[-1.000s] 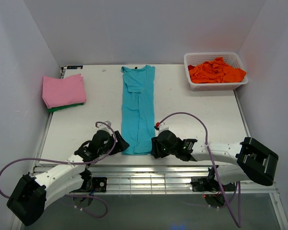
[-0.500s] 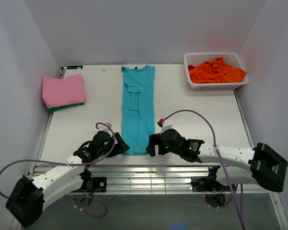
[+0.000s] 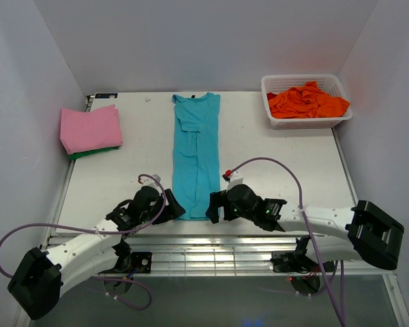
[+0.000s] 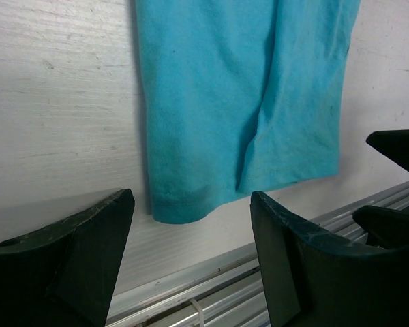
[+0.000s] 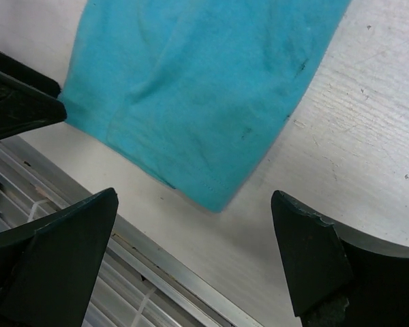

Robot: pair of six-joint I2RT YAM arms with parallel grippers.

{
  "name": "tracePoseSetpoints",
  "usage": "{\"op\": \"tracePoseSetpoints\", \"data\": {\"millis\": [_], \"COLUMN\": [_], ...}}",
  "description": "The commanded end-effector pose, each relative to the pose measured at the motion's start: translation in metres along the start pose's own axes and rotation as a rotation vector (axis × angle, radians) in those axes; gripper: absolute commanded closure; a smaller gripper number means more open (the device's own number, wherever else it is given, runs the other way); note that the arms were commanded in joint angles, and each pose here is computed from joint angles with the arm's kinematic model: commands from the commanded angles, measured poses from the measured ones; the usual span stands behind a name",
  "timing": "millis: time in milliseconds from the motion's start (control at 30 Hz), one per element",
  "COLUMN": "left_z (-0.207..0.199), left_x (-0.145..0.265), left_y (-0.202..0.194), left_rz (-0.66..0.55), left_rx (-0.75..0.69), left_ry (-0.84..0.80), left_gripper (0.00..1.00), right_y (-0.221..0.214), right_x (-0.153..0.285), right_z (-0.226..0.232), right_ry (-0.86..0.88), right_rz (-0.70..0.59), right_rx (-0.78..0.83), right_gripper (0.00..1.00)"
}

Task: Fold and stack the t-shirts
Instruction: Fold the tshirt

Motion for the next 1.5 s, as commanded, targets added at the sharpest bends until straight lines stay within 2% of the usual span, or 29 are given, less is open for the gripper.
{"op": "tracePoseSetpoints", "data": {"millis": [0, 233, 267, 533, 633, 833, 867, 967, 1067, 1100, 1233, 1400, 1467], "left_z": [0.011, 0.014, 0.015, 0.016, 0.017, 0.018, 0.019, 0.019, 0.020, 0.020, 0.021, 0.021, 0.020], "left_x": [0.003, 0.000, 0.000, -0.001, -0.003, -0.004, -0.004, -0.005, -0.006, -0.006, -0.008, -0.008, -0.006], "left_y": [-0.026, -0.034, -0.036, -0.041, -0.043, -0.045, -0.046, -0.047, -0.048, -0.049, -0.052, -0.053, -0.054], "left_rz": [0.135, 0.158, 0.161, 0.187, 0.196, 0.210, 0.213, 0.217, 0.222, 0.228, 0.242, 0.246, 0.249], "left_rx": [0.000, -0.011, -0.011, -0.015, -0.019, -0.028, -0.029, -0.033, -0.039, -0.041, -0.057, -0.069, -0.072], "left_ry": [0.077, 0.127, 0.133, 0.160, 0.183, 0.214, 0.220, 0.234, 0.253, 0.262, 0.291, 0.320, 0.323], "left_gripper": [0.20, 0.20, 0.21, 0.26, 0.31, 0.41, 0.42, 0.47, 0.54, 0.60, 0.68, 0.67, 0.62], "right_y": [-0.002, -0.008, -0.010, -0.014, -0.016, -0.016, -0.017, -0.016, -0.018, -0.017, -0.019, -0.021, -0.021], "right_x": [-0.010, -0.020, -0.022, -0.029, -0.030, -0.029, -0.028, -0.027, -0.027, -0.027, -0.029, -0.032, -0.032], "right_z": [0.002, 0.001, 0.000, 0.001, -0.001, -0.003, -0.002, 0.000, 0.001, 0.001, 0.001, 0.003, 0.003], "right_ry": [-0.006, -0.004, -0.005, 0.013, 0.003, -0.051, -0.056, -0.088, -0.109, -0.112, -0.127, -0.135, -0.134], "right_rz": [-0.004, 0.015, 0.020, 0.033, 0.042, 0.041, 0.045, 0.043, 0.042, 0.040, 0.045, 0.053, 0.053], "right_rx": [-0.013, -0.016, -0.016, -0.021, -0.021, -0.012, -0.004, 0.015, 0.032, 0.034, 0.049, 0.061, 0.062], "right_gripper": [0.00, 0.00, 0.04, 0.08, 0.16, 0.38, 0.44, 0.52, 0.55, 0.56, 0.58, 0.58, 0.57]}}
Point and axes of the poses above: each gripper's point midway between its finger pads, its own x axis back along the fingers, its own z axis along the line the jaws close on, y = z × x, the point moved 6 cm from there along x, back along the fingers, and after that the axes turned 15 degrees about -x, right-handed, at the moved point
